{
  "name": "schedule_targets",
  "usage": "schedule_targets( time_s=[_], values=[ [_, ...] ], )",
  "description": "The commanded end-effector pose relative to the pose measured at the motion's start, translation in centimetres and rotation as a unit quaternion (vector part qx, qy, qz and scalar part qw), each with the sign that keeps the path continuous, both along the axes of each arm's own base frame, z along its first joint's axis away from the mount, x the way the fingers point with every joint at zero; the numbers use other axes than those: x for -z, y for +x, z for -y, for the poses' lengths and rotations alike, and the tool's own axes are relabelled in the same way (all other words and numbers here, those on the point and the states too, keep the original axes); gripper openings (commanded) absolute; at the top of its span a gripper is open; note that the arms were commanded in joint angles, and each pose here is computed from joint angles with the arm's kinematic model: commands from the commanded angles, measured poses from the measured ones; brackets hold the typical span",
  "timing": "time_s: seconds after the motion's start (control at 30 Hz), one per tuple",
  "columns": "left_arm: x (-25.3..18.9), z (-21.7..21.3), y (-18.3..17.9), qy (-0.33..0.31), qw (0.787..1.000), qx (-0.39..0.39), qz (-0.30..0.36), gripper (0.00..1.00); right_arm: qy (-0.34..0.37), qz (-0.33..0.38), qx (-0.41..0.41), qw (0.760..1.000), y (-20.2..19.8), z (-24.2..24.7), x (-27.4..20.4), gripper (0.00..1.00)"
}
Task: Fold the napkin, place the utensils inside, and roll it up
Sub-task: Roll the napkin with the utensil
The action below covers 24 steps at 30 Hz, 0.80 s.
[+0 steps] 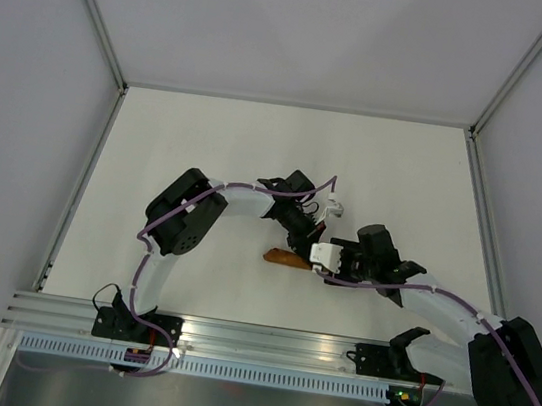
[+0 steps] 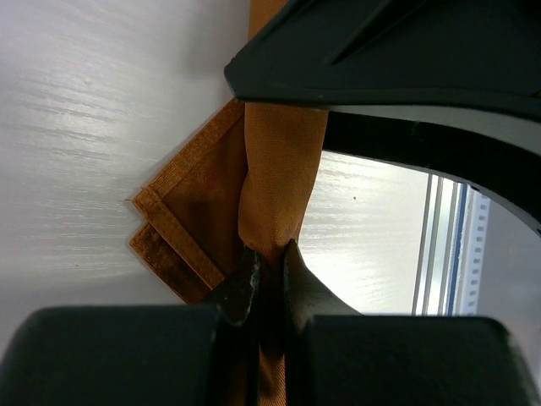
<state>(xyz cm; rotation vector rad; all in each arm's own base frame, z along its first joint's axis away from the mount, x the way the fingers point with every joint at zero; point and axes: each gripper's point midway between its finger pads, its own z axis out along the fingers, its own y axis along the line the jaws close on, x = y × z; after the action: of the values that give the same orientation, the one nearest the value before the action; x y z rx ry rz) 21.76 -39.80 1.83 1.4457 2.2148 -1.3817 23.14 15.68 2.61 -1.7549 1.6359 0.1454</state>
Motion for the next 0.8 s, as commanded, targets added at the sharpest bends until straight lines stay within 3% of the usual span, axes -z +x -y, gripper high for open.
schedule_targets(
  time_s=[0.0, 0.33, 0.43, 0.47, 0.53, 0.63, 0.77],
  values=[
    [5.3, -3.8, -2.3, 0.116, 0.992, -0.013, -0.051, 0.05, 0.016, 0.006, -0.027, 0.999, -0.5, -0.8, -1.6, 0.67],
    [5.4, -3.9, -2.1, 0.117, 0.991, -0.016, -0.055, 0.08, -0.013, -0.053, -0.044, 0.998, -1.5, -1.1, 0.5, 0.65],
    [5.3, -3.8, -2.0, 0.116, 0.992, -0.017, -0.054, 0.14, -0.024, -0.065, -0.043, 0.997, -1.5, -1.1, 1.4, 0.59],
    [5.2, -3.8, -1.9, 0.115, 0.992, -0.018, -0.051, 0.21, -0.028, -0.065, -0.041, 0.997, -1.3, -0.9, 1.5, 0.53],
    [4.9, -3.7, -1.5, 0.113, 0.992, -0.023, -0.047, 0.24, -0.032, -0.073, -0.041, 0.996, -1.5, -0.9, 1.8, 0.39],
    [3.8, -3.3, -0.4, 0.104, 0.993, -0.042, -0.028, 0.30, -0.037, -0.078, -0.043, 0.995, -1.7, -0.8, 2.0, 0.28],
    [1.7, -2.8, 2.4, 0.078, 0.992, -0.092, 0.025, 0.37, -0.050, -0.094, -0.048, 0.993, -2.3, -0.4, 2.3, 0.22]
  ],
)
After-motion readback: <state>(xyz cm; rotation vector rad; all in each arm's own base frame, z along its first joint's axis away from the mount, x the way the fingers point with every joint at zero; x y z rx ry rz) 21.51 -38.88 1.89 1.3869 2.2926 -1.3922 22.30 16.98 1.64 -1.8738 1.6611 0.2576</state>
